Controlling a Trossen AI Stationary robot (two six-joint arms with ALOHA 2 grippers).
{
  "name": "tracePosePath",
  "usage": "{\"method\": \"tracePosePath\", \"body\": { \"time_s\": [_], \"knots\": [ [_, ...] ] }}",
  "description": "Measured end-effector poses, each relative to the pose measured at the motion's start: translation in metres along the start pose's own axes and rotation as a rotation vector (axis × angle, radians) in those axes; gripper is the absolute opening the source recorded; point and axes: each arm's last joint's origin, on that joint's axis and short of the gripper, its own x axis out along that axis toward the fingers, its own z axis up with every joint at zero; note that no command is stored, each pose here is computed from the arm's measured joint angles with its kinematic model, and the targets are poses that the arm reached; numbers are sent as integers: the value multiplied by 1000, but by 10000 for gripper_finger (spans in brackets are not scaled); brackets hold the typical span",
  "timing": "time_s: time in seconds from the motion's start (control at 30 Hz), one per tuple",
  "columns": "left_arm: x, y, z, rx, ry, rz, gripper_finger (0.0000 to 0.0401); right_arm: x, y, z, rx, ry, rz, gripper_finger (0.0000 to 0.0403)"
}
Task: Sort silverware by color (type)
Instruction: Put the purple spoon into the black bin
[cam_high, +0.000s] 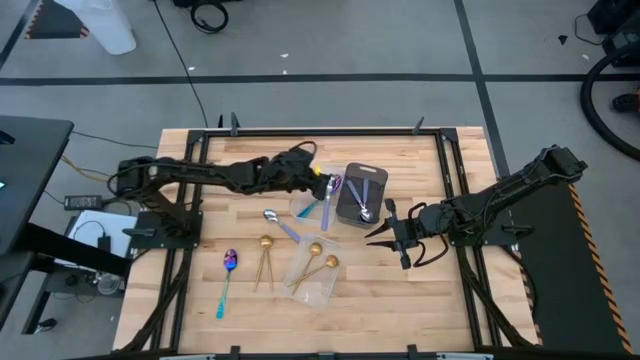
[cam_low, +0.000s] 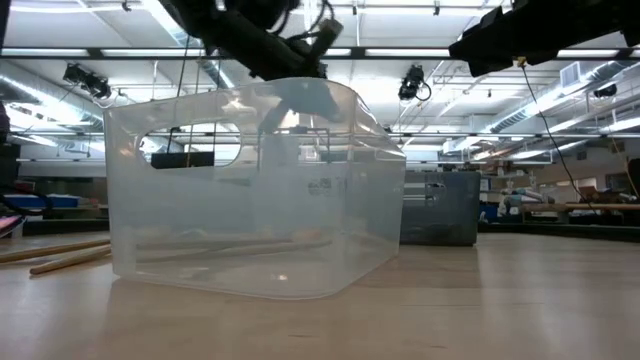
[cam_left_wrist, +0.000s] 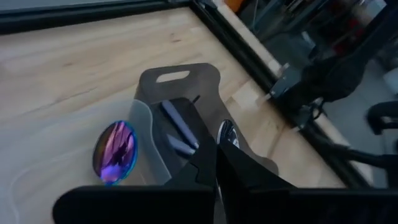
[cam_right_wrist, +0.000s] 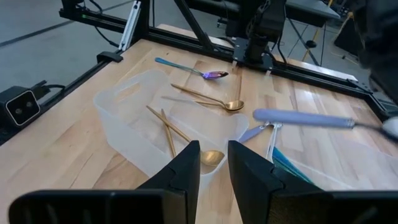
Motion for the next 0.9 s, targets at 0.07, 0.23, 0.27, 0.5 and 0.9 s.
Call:
{"method": "tracePosePath", "body": {
  "time_s": [0.07,0.23,0.27,0.5,0.9],
  "knots": [
    [9,-3,4,21,15,14,11,0,0,0,0,2,0,93],
    [27,-10,15,62,30,7,11,0,0,0,-1,4,1,93],
    [29,-12,17,72,25,4,11,0,0,0,-1,4,1,93],
    [35,-22,28,257,-13,-19,11,0,-1,-2,-5,23,-29,93],
    [29,-47,30,509,-178,-111,11,1,-30,-7,146,65,-388,108]
  ]
}}
